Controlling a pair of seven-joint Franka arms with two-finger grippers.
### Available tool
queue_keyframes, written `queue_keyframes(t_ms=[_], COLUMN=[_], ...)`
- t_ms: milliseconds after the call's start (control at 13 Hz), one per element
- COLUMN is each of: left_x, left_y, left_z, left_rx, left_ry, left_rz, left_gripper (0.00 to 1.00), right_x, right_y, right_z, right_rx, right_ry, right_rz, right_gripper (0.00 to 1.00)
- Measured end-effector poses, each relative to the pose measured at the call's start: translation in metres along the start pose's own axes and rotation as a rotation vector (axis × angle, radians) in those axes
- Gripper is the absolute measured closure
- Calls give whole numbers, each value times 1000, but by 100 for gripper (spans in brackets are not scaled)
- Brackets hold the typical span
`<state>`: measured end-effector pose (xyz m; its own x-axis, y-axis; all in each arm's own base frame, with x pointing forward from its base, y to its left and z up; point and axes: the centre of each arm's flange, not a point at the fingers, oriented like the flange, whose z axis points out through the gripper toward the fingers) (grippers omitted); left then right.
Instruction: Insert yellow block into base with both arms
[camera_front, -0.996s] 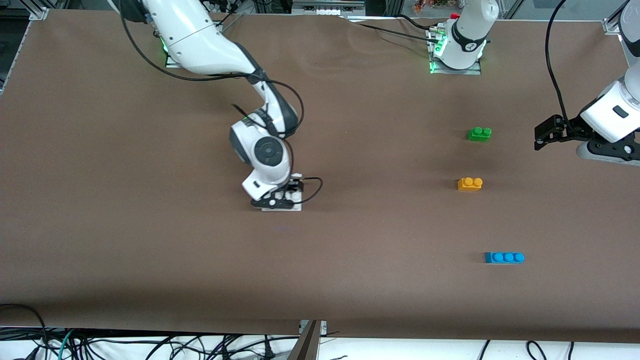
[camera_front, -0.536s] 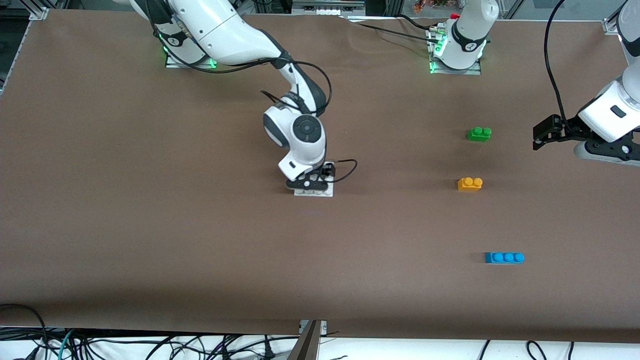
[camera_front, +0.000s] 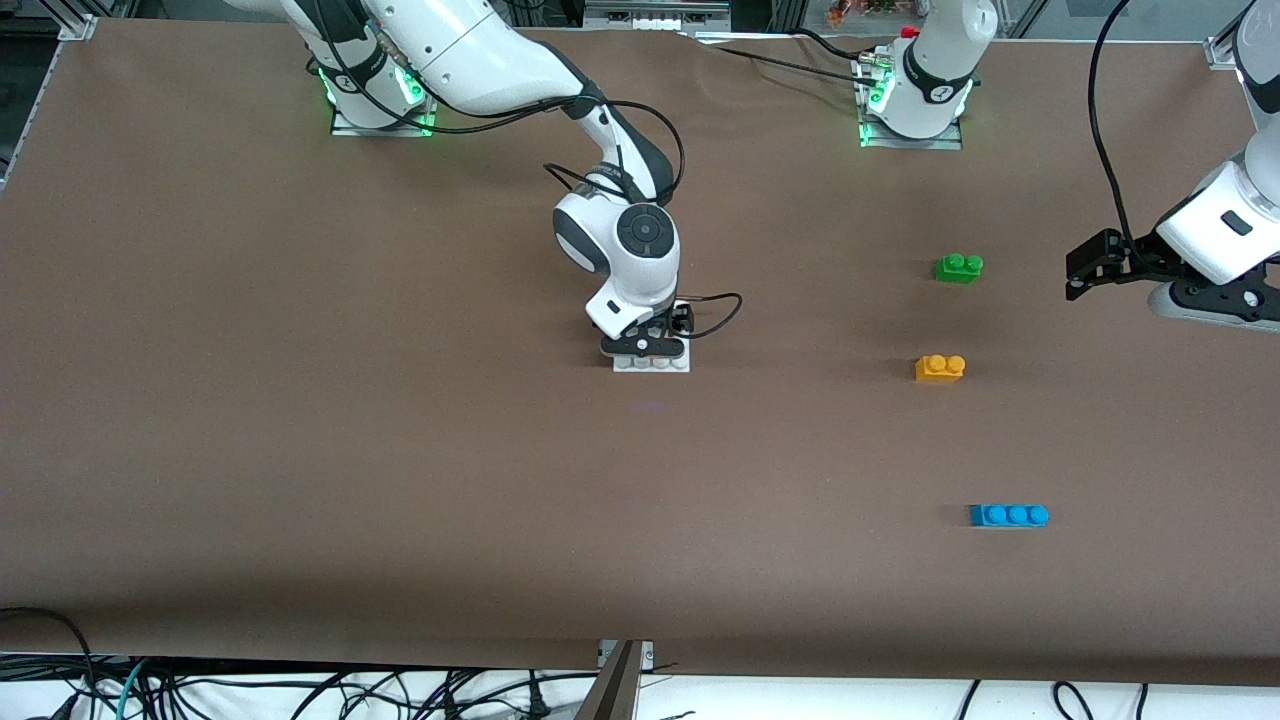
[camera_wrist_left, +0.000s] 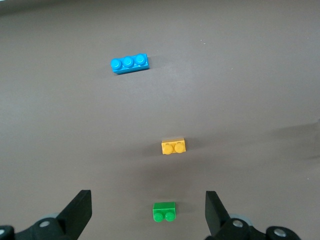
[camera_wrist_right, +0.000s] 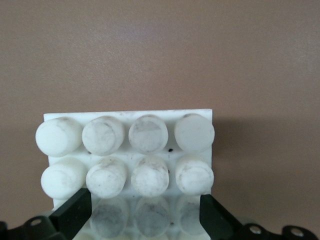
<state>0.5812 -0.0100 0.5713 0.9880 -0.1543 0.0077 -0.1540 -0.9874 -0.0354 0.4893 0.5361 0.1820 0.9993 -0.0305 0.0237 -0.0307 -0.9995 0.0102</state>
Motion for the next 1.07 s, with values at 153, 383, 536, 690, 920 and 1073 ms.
queue_keyframes(t_ms=[153,383,536,690,920,1073], left_x=[0,2,4,7,17,22], left_y=[0,2,3,3,7,9], left_z=[0,4,10,23,63,94], left_rx=[0,-1,-3,-8,-23,-33], left_ry=[0,-7,-16,-46,-136,-198], left_rz=[0,6,7,8,19,24], left_gripper=[0,0,0,0,0,0], right_x=[10,35,57,89,140,163], right_y=[-7,-9,7,47,149,218], right_z=[-19,-77,-131,-192,-282,-317], right_rx=[17,-17,-42,-43,-48,-54], right_ry=[20,13,3,13,20,11], right_rz=[-10,-80,-135,-177,-177,-176], right_gripper=[0,0,0,0,0,0])
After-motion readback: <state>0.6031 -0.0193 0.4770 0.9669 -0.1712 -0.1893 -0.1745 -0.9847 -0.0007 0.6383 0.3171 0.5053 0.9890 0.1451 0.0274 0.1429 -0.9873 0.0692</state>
